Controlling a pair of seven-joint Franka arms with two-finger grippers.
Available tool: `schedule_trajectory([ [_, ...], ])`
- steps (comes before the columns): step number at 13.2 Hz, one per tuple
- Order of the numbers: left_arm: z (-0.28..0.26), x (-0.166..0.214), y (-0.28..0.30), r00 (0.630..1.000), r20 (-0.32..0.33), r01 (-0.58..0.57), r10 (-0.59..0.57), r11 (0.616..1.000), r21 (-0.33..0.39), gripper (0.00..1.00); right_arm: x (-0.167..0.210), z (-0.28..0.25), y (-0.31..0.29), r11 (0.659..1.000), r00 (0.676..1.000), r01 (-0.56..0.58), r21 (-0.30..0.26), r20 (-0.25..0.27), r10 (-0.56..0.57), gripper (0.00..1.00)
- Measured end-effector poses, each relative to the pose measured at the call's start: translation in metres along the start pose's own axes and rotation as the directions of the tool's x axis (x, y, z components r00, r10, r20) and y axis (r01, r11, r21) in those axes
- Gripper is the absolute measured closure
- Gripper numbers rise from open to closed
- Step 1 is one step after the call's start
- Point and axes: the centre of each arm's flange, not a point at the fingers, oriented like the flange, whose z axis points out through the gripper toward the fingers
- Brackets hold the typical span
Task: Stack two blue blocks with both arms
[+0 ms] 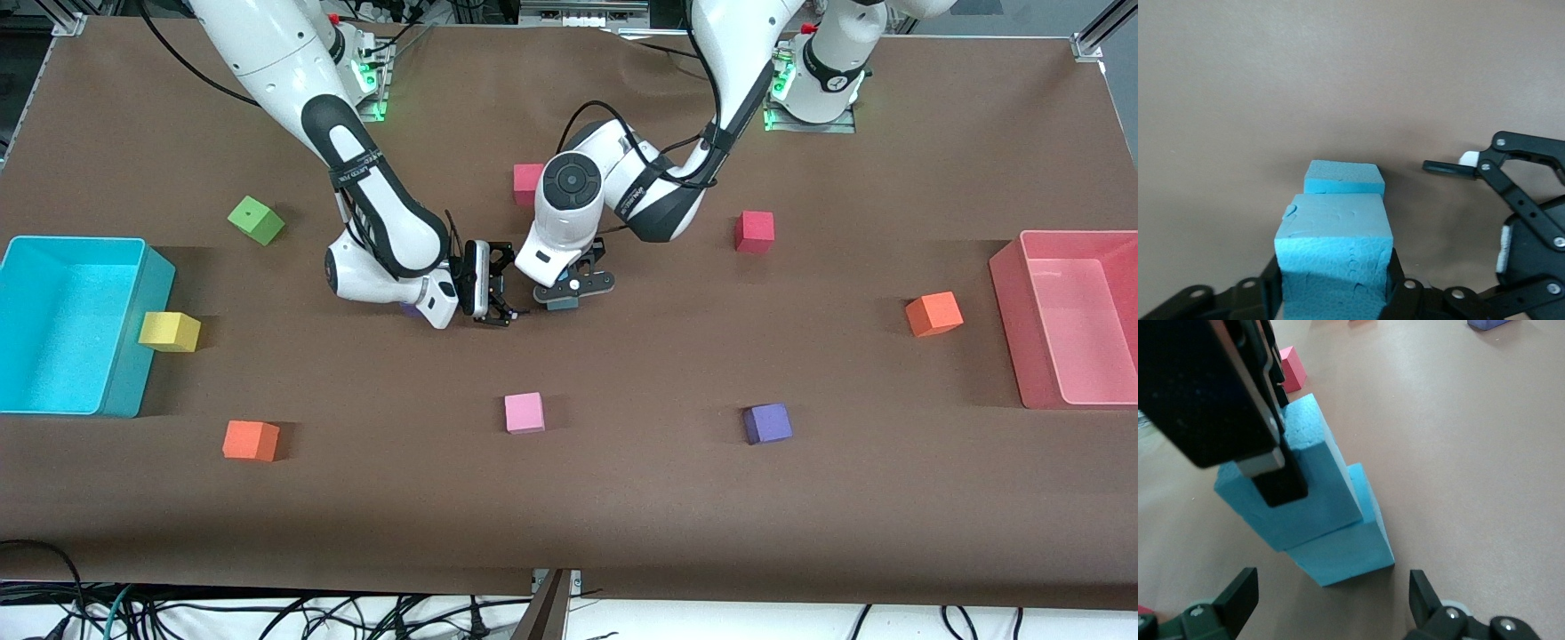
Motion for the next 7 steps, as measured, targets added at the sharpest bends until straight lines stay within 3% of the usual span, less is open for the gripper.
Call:
schedule_trajectory([
  [4, -0.005, 0.003, 0.003, 1.000, -0.016, 0.005, -0.006, 1.000, -0.021, 0.00, 0.000, 0.000, 0.000, 1.000, 1.000, 0.000, 0.000, 0.000, 0.000, 0.00],
  [7, -0.029, 0.020, -0.006, 0.999, -0.038, 0.030, -0.031, 0.999, -0.025, 0.00, 0.000, 0.000, 0.000, 1.000, 1.000, 0.000, 0.000, 0.000, 0.000, 0.00],
])
